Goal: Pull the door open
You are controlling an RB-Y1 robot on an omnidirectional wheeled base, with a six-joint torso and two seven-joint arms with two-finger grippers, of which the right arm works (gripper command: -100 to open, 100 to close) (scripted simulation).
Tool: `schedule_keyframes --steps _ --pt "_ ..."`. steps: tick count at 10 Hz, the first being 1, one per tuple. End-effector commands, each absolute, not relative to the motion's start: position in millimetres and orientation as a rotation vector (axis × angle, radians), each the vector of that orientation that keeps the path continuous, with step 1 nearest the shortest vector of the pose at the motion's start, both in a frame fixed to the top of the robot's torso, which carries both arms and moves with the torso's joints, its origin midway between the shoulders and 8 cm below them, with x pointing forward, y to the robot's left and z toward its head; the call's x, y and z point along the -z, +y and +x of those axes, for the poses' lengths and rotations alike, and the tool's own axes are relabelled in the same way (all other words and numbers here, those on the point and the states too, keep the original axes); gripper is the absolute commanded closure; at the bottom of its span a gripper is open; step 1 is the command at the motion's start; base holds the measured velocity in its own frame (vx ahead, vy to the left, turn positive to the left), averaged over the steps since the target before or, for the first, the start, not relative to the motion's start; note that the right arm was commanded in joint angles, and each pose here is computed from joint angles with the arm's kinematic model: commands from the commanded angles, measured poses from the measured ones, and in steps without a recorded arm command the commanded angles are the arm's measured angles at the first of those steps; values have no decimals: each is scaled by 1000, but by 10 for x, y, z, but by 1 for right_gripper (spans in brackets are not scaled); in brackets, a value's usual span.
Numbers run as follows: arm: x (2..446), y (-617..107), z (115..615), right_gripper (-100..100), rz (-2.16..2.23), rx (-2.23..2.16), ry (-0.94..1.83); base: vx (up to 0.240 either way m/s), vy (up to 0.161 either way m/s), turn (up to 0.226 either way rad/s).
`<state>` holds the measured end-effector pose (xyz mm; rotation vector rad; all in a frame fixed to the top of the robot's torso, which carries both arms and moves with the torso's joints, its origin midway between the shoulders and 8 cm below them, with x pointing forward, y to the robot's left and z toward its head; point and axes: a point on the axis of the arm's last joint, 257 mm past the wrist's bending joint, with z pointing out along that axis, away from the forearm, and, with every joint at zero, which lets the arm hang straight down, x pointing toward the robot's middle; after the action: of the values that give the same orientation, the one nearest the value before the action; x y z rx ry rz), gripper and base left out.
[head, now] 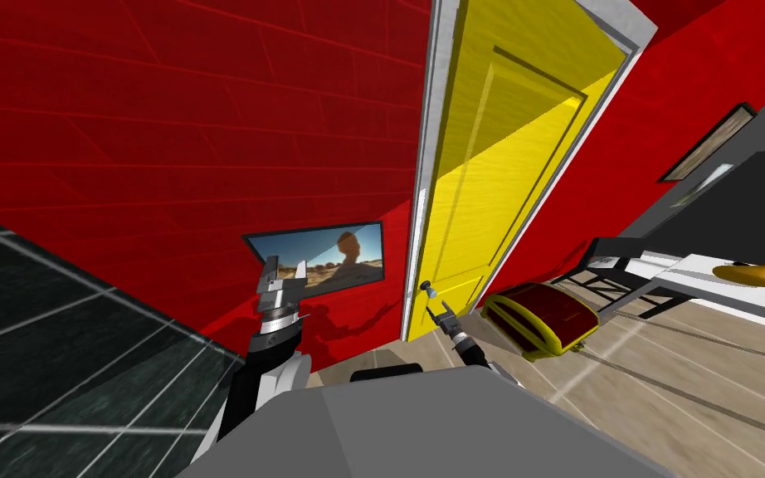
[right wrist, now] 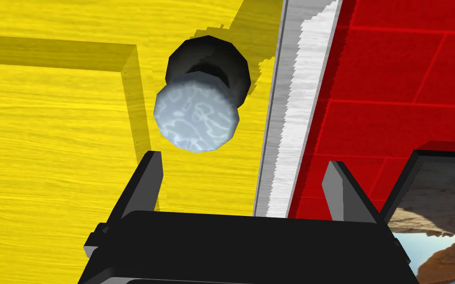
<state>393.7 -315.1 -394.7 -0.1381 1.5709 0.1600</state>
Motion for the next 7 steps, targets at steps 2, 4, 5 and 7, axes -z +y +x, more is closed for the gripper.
schedule_keyframes --steps 2,4,5,7 --pt "3958 -3361 3897 -100 -117 -138 1572 53 42 87" --pt "3945 -3681 3804 -100 -81 -101 1571 135 40 234" --pt "3938 -3768 3777 -100 -72 -90 1570 115 12 134" --pt "3944 -3807 3762 -100 -68 -87 1573 77 5 62"
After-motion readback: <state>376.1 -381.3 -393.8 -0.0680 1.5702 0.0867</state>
